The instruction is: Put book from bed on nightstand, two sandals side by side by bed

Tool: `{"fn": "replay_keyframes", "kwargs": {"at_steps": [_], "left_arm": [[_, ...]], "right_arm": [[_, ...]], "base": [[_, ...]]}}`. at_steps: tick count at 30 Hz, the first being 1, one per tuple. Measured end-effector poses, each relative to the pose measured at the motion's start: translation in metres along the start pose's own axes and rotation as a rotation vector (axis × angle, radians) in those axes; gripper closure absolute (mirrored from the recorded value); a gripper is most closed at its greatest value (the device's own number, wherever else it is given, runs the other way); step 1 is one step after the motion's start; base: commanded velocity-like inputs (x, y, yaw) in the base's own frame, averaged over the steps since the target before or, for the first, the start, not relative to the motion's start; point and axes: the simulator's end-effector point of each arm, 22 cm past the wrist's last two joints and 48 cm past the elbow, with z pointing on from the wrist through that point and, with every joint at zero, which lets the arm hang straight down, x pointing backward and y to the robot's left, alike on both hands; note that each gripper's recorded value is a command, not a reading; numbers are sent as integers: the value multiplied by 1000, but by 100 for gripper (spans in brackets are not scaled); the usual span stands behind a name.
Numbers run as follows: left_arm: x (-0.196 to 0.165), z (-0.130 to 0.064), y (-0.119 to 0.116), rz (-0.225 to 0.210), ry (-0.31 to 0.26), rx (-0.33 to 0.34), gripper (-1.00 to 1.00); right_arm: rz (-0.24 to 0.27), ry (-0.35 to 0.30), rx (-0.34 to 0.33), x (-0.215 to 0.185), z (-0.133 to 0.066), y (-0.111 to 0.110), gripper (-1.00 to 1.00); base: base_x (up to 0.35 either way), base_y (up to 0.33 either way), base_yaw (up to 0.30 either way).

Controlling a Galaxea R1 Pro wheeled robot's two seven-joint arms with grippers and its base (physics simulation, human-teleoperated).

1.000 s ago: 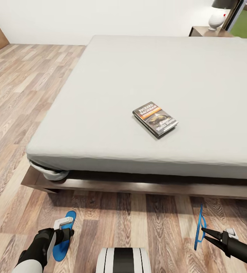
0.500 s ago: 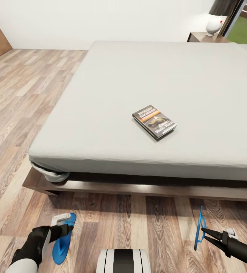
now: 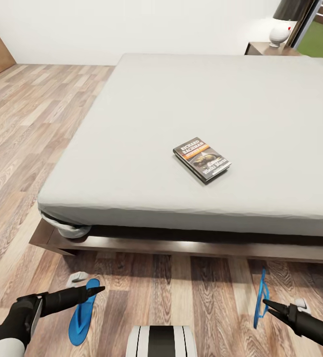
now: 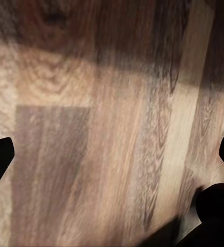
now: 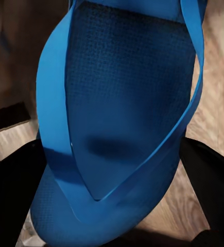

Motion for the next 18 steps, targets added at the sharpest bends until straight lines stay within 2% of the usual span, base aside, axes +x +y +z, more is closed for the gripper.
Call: {"fn": "replay_keyframes", "kwargs": {"at_steps": [2,6,8,9,11,13,18], "left_arm": [[-1,-1,0,-1,-1,4,-100],[-1,-4,2,0,-1,2,-100],[-1,-4,2,0,0,2,-100],[-1,-4,2,0,0,2,-100],[-1,-4,2,0,0,2,-100],[-1,-4,2,0,1,2,-100],[-1,-4,-5,0,1,32,-100]], "right_arm": [[-20,-4,68,0,0,-16,100],[-56,-24,355,-6,-13,-77,100],[-99,-62,495,-17,-26,-105,100],[-130,-91,596,-26,-37,-122,100],[-147,-121,702,-34,-52,-140,100],[-156,-140,757,-39,-60,-148,100],[-162,-151,791,-43,-65,-152,100]], "base": [[0,0,0],[0,0,0],[0,0,0],[0,0,0],[0,0,0],[0,0,0],[0,0,0]]}}
